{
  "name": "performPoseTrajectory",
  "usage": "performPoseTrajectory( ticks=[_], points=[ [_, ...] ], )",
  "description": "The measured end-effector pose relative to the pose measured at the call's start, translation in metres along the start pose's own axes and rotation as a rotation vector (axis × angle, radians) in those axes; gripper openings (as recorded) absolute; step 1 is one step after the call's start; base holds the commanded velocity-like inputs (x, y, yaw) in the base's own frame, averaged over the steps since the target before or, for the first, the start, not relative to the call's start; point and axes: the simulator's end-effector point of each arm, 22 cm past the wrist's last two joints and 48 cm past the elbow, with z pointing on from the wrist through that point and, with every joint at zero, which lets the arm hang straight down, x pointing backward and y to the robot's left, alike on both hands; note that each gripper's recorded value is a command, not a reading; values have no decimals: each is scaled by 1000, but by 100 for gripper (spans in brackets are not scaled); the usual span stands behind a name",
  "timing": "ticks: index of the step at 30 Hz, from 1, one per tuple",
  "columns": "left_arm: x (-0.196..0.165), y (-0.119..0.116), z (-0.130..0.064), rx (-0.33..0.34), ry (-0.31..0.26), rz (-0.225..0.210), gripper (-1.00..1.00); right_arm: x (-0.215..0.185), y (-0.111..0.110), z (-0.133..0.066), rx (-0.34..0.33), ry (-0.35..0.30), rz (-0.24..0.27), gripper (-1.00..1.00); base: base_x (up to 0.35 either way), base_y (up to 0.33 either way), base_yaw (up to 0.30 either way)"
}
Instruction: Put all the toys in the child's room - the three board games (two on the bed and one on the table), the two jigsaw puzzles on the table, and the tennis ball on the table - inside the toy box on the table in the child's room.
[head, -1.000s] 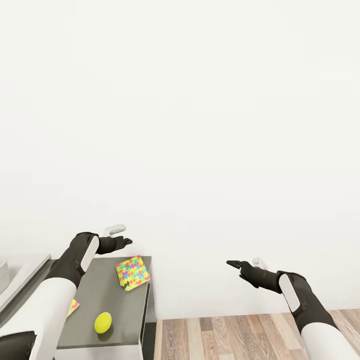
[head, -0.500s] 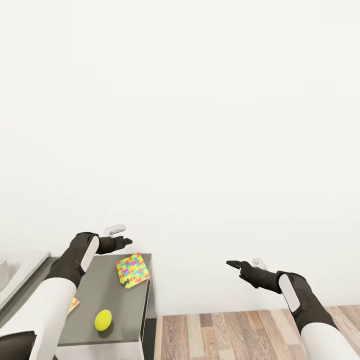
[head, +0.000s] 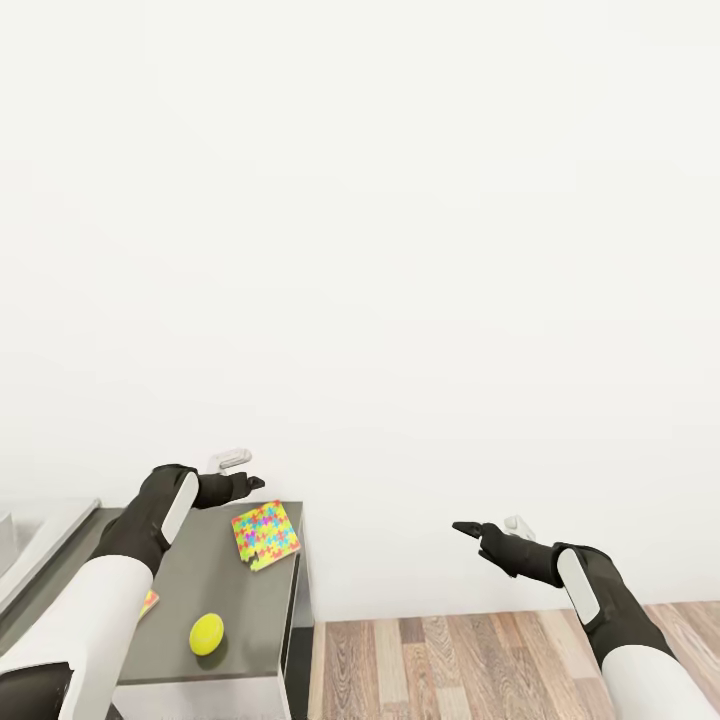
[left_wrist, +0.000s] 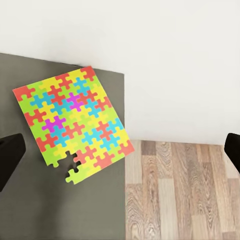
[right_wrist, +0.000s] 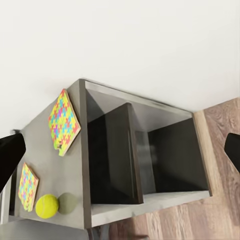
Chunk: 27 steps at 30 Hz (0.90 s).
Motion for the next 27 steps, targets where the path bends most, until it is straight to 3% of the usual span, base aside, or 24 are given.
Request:
performPoseTrajectory(
  ticks=[27],
  points=[
    [15, 11, 21, -20, 22, -4, 100, 12, -18, 11, 20, 32, 27, 100, 0, 0, 0]
  ],
)
